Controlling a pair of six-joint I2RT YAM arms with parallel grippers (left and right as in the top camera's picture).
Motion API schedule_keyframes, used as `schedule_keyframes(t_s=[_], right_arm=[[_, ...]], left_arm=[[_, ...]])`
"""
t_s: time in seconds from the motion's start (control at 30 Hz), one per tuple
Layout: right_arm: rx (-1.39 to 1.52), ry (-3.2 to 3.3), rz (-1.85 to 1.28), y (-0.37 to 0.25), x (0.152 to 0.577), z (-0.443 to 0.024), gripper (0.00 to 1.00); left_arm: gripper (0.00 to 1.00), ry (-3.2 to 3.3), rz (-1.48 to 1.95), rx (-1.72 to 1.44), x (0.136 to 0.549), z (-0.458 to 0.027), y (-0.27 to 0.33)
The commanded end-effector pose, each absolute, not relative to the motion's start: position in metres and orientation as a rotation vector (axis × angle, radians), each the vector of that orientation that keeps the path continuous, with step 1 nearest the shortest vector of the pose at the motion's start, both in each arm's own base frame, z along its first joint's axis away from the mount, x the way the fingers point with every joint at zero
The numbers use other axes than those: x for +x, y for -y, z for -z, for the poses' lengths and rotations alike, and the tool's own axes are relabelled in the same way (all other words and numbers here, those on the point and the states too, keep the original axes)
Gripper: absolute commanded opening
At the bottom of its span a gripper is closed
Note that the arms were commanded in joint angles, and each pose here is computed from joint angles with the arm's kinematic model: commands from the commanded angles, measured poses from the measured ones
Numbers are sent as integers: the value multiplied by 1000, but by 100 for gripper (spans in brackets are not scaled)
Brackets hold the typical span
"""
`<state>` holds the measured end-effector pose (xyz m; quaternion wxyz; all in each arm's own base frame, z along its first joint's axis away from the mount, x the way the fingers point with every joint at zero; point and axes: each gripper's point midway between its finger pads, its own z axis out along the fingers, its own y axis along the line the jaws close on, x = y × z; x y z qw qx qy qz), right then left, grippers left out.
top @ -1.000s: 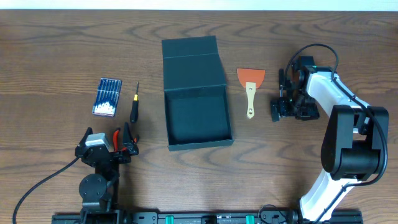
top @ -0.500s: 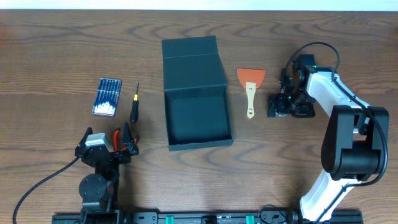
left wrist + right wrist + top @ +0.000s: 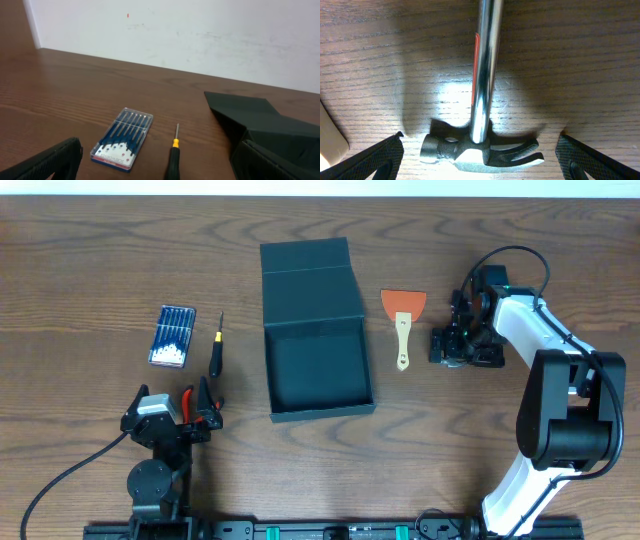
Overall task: Pack container
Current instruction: 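Lower the right gripper and close it on the hammer head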
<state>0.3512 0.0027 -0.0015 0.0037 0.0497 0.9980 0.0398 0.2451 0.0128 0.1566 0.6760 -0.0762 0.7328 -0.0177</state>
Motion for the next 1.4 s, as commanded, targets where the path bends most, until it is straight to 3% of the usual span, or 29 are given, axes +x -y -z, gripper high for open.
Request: schedule_keyframes(t_s=[0.0,1.37], right_arm=[[186,-3128,-184,-7,351,5,99],[107,-3175,-81,4,335,17,97]], left_arm=[[98,-1672,22,-166,245,-148,-14],[98,-1672,22,-166,245,-148,-14]])
